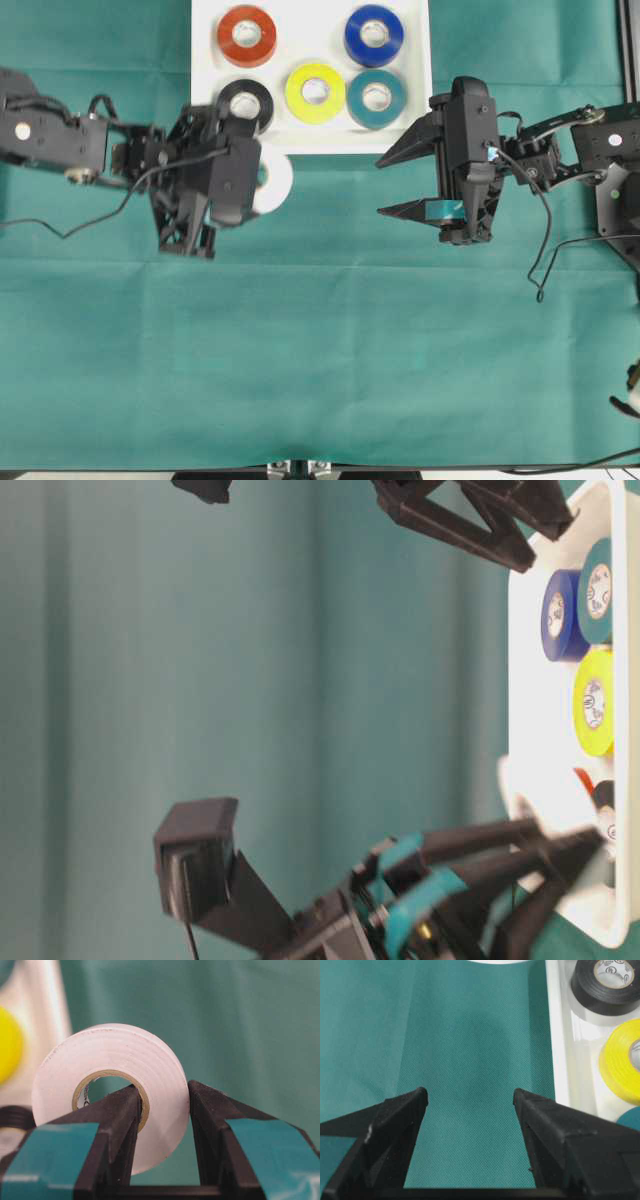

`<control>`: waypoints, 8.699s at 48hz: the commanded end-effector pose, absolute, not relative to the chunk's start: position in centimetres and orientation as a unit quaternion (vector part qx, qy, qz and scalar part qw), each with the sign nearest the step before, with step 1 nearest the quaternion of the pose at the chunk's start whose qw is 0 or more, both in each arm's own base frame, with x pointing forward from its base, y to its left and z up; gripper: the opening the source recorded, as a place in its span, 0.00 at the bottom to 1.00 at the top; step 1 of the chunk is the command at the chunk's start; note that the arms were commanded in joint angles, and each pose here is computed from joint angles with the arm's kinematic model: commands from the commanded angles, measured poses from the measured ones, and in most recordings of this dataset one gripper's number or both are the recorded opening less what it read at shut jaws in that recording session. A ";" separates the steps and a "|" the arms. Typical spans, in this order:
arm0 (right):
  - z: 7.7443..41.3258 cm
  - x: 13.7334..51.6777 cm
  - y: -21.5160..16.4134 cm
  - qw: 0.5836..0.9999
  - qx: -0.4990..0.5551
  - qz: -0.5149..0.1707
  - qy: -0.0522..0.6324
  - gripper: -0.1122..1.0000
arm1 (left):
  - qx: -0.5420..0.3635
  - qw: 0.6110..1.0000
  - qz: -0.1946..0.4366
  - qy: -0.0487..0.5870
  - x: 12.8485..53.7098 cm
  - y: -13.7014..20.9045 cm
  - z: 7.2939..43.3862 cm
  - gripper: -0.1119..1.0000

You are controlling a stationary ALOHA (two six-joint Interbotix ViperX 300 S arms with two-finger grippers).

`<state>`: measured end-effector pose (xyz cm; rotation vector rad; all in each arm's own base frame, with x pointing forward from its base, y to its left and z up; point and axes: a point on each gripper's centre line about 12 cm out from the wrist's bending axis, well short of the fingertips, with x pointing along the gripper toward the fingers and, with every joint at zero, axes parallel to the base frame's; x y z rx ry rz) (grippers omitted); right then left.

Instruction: Put the tape alternately from left to right into the white case.

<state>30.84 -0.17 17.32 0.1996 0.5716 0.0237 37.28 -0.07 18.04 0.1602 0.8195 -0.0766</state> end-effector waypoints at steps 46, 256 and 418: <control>17.4 31.3 0.1 0.955 0.099 0.017 0.279 0.79 | 0.173 0.902 0.075 0.388 42.2 16.7 16.7 0.08; 19.5 29.8 -0.5 0.961 0.087 -0.005 0.262 0.79 | 0.078 0.929 -0.029 0.362 30.6 0.3 19.3 0.72; 21.0 15.7 -1.3 0.985 0.093 -0.059 0.129 0.79 | 0.008 0.991 0.013 0.132 15.0 0.5 20.6 0.72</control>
